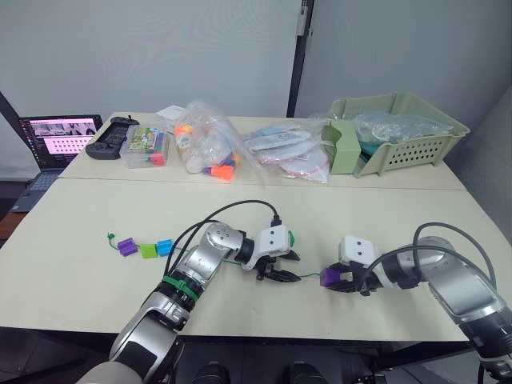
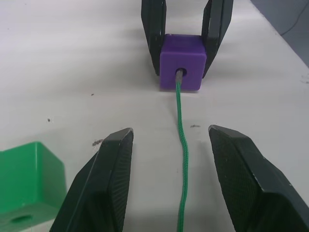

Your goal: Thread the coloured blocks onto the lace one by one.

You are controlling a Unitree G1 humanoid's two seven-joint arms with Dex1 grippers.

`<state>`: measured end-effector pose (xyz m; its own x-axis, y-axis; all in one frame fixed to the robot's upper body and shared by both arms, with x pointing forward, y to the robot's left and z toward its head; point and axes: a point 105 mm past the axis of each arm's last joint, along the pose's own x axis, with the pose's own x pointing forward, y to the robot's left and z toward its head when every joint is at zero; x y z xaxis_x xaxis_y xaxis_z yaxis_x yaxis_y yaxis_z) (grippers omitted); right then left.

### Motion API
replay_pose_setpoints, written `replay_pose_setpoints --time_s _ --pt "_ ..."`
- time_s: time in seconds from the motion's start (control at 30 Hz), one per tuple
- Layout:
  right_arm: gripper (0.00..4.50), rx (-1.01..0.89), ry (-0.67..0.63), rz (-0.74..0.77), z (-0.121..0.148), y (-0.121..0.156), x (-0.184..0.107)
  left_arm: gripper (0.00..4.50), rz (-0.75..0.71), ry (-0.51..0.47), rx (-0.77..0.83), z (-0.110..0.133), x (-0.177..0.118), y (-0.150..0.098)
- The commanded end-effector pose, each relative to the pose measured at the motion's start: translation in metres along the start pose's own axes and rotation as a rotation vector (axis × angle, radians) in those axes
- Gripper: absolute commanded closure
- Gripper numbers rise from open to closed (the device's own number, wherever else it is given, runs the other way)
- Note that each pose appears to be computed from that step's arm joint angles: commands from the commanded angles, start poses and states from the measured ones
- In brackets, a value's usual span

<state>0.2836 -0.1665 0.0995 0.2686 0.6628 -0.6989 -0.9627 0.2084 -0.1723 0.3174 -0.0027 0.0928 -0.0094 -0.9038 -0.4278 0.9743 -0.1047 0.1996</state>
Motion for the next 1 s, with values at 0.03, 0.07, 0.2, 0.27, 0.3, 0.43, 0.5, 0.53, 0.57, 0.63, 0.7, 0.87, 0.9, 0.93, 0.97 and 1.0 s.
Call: replay_pose_setpoints --time_s 0.03,0.07,0.2,0.27,0.3,0.43,0.5,0.53,0.57,0.63,0.7,0.87,0.9,0.93,0.97,1.0 --pt "3.33 -0.030 -0.014 0.022 0.006 0.002 0.004 1.87 -0.023 -0.012 0.031 0.007 0.006 -0.005" --pt "3.33 -0.031 -0.014 0.022 0.006 0.002 0.005 1.87 -0.026 -0.016 0.028 0.008 0.008 -0.006" --pt "3.33 -0.034 -0.016 0.023 0.007 0.002 0.005 1.87 -0.033 -0.040 0.019 0.012 0.017 -0.009" --pt "3.33 -0.033 -0.016 0.023 0.007 0.002 0.005 1.87 -0.034 -0.044 0.015 0.013 0.021 -0.010" --pt "3.33 -0.033 -0.016 0.023 0.007 0.002 0.005 1.87 -0.035 -0.044 0.013 0.013 0.022 -0.010" --pt "3.33 -0.032 -0.016 0.023 0.007 0.002 0.005 2.14 -0.027 -0.029 -0.002 0.010 0.023 -0.009" --pt "3.33 -0.033 -0.017 0.020 0.007 0.002 0.005 2.65 -0.032 -0.015 -0.005 0.007 0.024 -0.010" --pt "3.33 -0.033 -0.017 0.019 0.007 0.001 0.005 2.98 -0.034 -0.013 -0.004 0.006 0.025 -0.011" --pt "3.33 -0.032 -0.018 0.018 0.007 0.001 0.005 3.32 -0.041 -0.016 -0.007 0.005 0.026 -0.013" --pt "3.33 -0.032 -0.019 0.016 0.007 0.001 0.005 4.01 -0.047 -0.022 -0.011 0.005 0.027 -0.016" --pt "3.33 -0.031 -0.018 0.014 0.007 0.002 0.004 4.50 -0.044 -0.019 -0.012 0.004 0.026 -0.016" --pt "3.33 -0.032 -0.019 0.016 0.007 0.003 0.005 4.50 -0.022 -0.045 -0.015 0.010 0.028 -0.011" --pt "3.33 -0.032 -0.020 0.018 0.007 0.004 0.005 4.50 -0.019 -0.051 -0.011 0.013 0.029 -0.010" --pt "3.33 -0.033 -0.022 0.021 0.008 0.004 0.006 4.50 -0.017 -0.055 -0.010 0.015 0.031 -0.010" --pt "3.33 -0.033 -0.024 0.022 0.009 0.005 0.007 4.50 -0.017 -0.059 -0.009 0.016 0.032 -0.009" --pt "3.33 -0.035 -0.025 0.024 0.009 0.005 0.007 4.50 -0.017 -0.060 -0.010 0.016 0.034 -0.009"
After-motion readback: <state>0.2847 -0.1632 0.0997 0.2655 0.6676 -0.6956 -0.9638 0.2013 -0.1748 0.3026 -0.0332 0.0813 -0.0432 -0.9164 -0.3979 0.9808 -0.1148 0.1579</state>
